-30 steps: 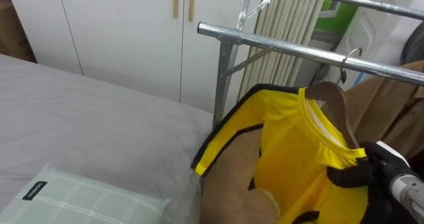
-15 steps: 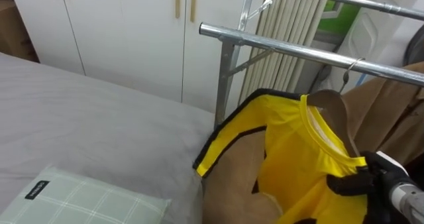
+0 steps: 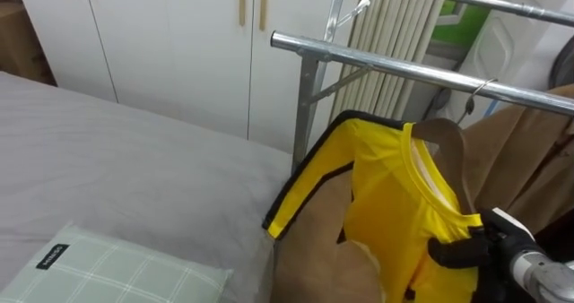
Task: Hang clothes
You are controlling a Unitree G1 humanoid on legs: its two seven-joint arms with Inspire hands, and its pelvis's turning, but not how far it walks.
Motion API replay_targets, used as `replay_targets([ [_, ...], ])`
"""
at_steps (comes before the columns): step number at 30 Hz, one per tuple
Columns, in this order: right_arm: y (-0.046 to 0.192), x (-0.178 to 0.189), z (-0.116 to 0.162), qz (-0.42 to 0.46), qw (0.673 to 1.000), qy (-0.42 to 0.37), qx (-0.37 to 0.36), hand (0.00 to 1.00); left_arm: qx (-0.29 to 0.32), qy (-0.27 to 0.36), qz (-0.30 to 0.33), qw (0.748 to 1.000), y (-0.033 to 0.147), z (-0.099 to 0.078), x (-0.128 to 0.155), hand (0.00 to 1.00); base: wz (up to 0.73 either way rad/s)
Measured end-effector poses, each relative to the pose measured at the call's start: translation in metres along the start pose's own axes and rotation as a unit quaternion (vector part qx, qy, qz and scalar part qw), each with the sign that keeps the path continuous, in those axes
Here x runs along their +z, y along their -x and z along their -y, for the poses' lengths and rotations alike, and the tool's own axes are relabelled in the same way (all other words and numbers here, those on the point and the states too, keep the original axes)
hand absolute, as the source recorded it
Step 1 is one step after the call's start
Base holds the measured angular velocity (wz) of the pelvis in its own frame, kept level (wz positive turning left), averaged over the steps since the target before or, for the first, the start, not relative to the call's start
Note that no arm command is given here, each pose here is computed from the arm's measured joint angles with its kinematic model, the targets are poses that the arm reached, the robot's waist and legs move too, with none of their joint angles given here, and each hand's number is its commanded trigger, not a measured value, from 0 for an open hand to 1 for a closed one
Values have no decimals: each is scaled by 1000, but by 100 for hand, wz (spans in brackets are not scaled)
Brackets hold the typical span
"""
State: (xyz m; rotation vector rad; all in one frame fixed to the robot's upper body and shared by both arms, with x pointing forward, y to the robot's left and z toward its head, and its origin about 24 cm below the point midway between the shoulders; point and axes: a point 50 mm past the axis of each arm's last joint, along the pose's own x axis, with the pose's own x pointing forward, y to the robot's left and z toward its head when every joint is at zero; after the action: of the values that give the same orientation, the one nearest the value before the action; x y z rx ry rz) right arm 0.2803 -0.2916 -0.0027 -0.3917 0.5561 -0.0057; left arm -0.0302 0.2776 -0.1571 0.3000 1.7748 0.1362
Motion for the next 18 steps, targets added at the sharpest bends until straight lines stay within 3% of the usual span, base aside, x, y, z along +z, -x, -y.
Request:
replay_targets([
  [18, -1, -8, -1, 0, 999, -45, -5, 0, 1, -10, 0, 1000, 0, 0, 0, 0, 0],
])
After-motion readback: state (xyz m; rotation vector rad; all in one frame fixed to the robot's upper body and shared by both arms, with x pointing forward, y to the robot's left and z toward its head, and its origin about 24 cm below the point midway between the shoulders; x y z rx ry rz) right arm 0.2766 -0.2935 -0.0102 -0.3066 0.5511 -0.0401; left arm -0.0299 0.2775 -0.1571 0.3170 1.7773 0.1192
